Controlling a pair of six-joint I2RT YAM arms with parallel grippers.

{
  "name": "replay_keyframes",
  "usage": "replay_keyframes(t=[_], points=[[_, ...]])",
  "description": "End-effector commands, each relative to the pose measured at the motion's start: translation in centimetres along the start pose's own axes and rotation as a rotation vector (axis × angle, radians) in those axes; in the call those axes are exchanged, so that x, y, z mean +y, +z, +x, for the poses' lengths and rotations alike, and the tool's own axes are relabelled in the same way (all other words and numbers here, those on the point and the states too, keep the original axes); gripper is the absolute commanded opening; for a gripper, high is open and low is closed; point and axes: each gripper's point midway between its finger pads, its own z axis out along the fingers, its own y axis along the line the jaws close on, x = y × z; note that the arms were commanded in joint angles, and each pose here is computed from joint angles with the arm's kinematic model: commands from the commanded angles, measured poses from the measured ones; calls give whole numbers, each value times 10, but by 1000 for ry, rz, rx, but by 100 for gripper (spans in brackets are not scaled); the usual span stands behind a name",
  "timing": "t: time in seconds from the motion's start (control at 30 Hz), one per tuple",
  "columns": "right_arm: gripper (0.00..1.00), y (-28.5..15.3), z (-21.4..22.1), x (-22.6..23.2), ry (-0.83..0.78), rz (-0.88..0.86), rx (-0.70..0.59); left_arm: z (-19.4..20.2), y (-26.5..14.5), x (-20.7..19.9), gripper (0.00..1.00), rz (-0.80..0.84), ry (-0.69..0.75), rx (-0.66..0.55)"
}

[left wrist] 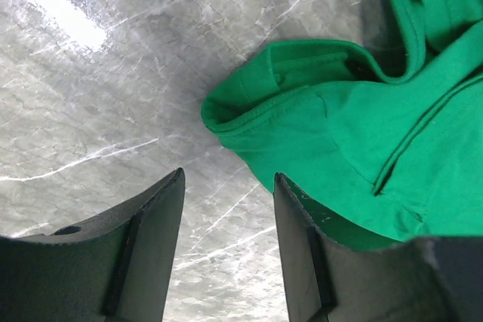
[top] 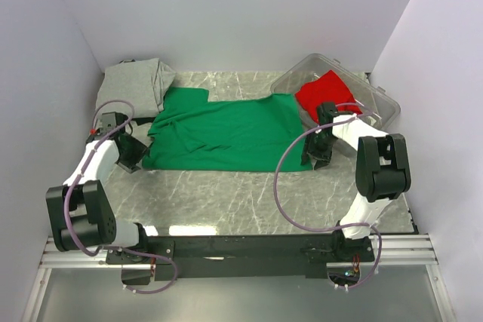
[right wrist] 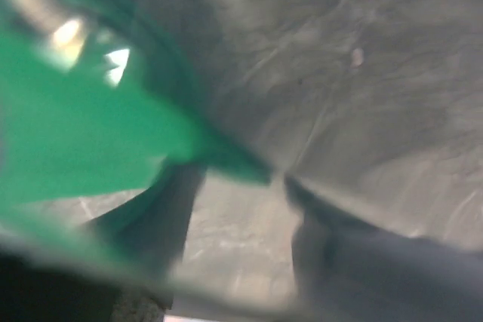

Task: Fold and stack the t-shirts
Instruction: Fold the tshirt

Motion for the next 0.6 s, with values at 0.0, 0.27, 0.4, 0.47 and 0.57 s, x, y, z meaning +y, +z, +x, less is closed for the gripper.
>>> replay_keyframes(t=[0.0, 0.27, 0.4, 0.47, 0.57], points=[[56, -4, -15, -8, 1, 30, -80, -12, -11, -14, 56, 74, -31, -59], [32, 0, -10, -10, 0, 26, -86, -15, -13, -2, 54, 34, -69, -95], [25, 2, -8, -9, 1, 18, -86, -15, -11, 0, 52, 38, -103, -108], [18, 2, -9, -9, 3, 18, -88, -16, -9, -1, 50, 46, -126, -111], [13, 0, -10, -10, 4, 20, -95, -16, -3, 1, 47, 44, -152, -109]])
